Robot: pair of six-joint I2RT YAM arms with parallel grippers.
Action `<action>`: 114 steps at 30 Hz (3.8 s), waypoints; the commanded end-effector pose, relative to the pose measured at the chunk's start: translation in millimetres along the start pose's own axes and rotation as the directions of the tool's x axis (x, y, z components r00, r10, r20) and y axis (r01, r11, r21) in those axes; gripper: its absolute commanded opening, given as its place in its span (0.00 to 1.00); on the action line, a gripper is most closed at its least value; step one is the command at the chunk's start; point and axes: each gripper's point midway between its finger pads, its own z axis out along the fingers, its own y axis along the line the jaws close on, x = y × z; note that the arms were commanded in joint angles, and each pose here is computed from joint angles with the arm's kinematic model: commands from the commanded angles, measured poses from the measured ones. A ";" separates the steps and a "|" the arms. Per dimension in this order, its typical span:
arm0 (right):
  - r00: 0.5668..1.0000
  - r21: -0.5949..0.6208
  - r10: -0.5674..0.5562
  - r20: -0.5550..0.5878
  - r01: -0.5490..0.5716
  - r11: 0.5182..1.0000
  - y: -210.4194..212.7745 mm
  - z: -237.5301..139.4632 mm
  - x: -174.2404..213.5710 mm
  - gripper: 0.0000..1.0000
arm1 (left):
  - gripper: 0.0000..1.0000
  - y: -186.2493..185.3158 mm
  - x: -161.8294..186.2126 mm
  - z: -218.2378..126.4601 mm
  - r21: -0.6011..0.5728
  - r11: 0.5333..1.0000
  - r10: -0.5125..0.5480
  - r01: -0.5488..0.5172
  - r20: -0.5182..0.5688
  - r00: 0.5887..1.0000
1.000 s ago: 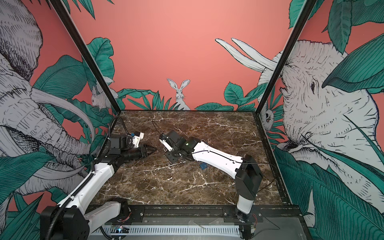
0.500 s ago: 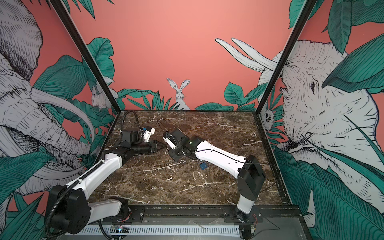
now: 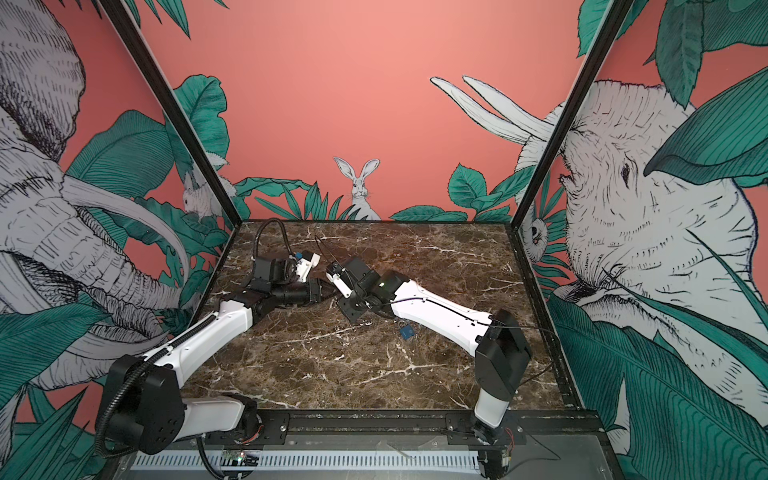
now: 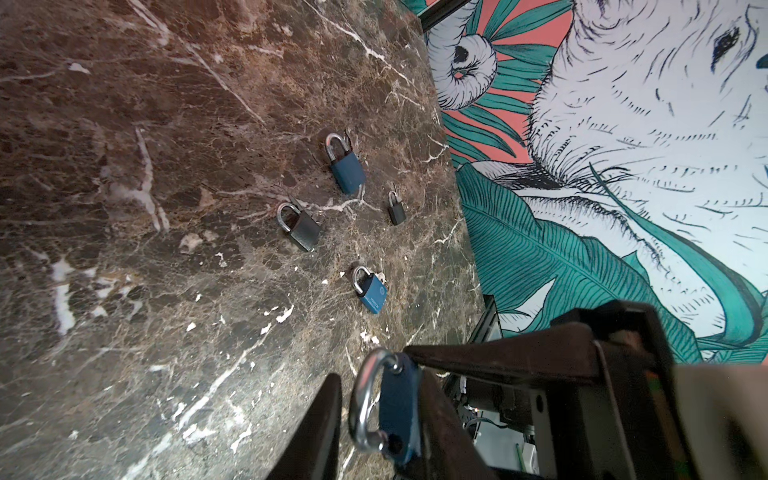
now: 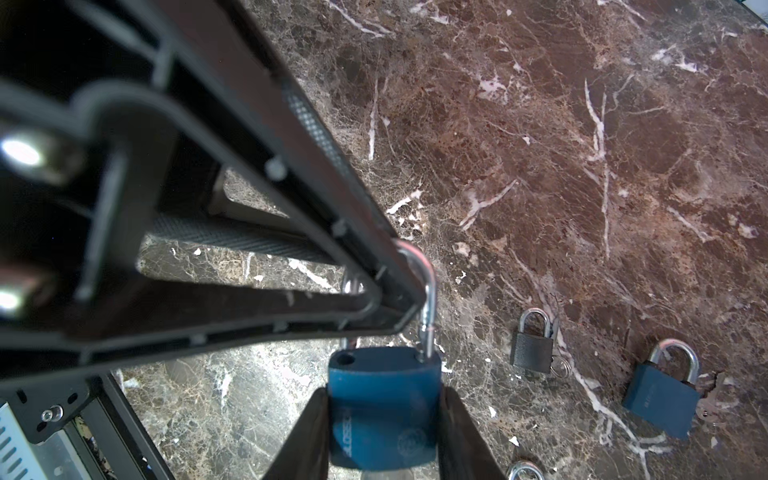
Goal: Lock with the key
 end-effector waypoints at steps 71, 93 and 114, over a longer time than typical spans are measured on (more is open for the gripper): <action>0.755 -0.390 0.246 0.607 0.014 0.921 -47.7 -98.5 -61.2 0.39 | 0.00 -132.6 -59.6 -25.5 0.253 0.968 -0.057 0.004 0.206 0.977; 0.778 -0.354 0.223 0.587 -0.002 0.935 -53.2 -87.9 -57.0 0.35 | 0.00 -142.8 -62.3 -30.8 0.277 0.961 -0.058 -0.007 0.223 0.973; 0.778 -0.327 0.214 0.591 -0.011 0.945 -56.4 -87.8 -59.6 0.18 | 0.00 -147.4 -61.9 -30.3 0.292 0.956 -0.062 -0.005 0.220 0.974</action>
